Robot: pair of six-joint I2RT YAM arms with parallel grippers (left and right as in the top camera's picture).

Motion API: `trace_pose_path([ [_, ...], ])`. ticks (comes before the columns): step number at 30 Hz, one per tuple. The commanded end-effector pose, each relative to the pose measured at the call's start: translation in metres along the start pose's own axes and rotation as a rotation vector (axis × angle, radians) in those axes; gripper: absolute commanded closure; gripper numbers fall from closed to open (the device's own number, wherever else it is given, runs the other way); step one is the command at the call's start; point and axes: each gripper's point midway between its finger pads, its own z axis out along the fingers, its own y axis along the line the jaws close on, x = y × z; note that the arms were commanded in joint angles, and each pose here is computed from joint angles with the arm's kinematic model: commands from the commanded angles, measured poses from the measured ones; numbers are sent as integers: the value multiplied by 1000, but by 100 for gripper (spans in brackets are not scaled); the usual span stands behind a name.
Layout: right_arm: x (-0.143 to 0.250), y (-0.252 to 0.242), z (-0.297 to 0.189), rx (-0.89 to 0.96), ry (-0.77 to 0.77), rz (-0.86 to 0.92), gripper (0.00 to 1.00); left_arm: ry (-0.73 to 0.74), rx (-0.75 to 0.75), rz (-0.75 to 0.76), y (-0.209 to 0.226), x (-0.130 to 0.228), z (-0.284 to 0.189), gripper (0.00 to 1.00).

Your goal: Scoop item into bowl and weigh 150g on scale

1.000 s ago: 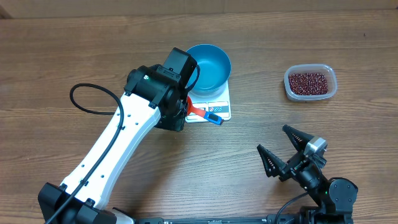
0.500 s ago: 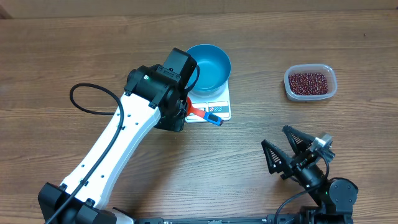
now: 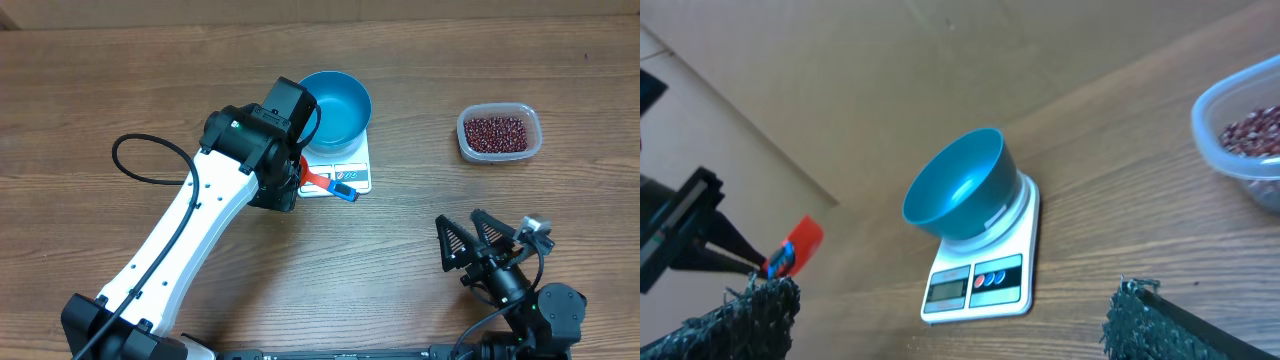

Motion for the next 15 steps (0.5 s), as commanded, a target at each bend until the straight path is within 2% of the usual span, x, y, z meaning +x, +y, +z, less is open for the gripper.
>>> trace_pose_path([
  [1,-18,7,-4,25,-37,-4,0,15,31,-9,-2,4,-11,96],
  [7,-24,7,2,76,39,42,0,16,31,-9,-2,4,-11,96],
  [15,-17,4,33,106,265,149,0,12,21,-9,0,3,-11,96],
])
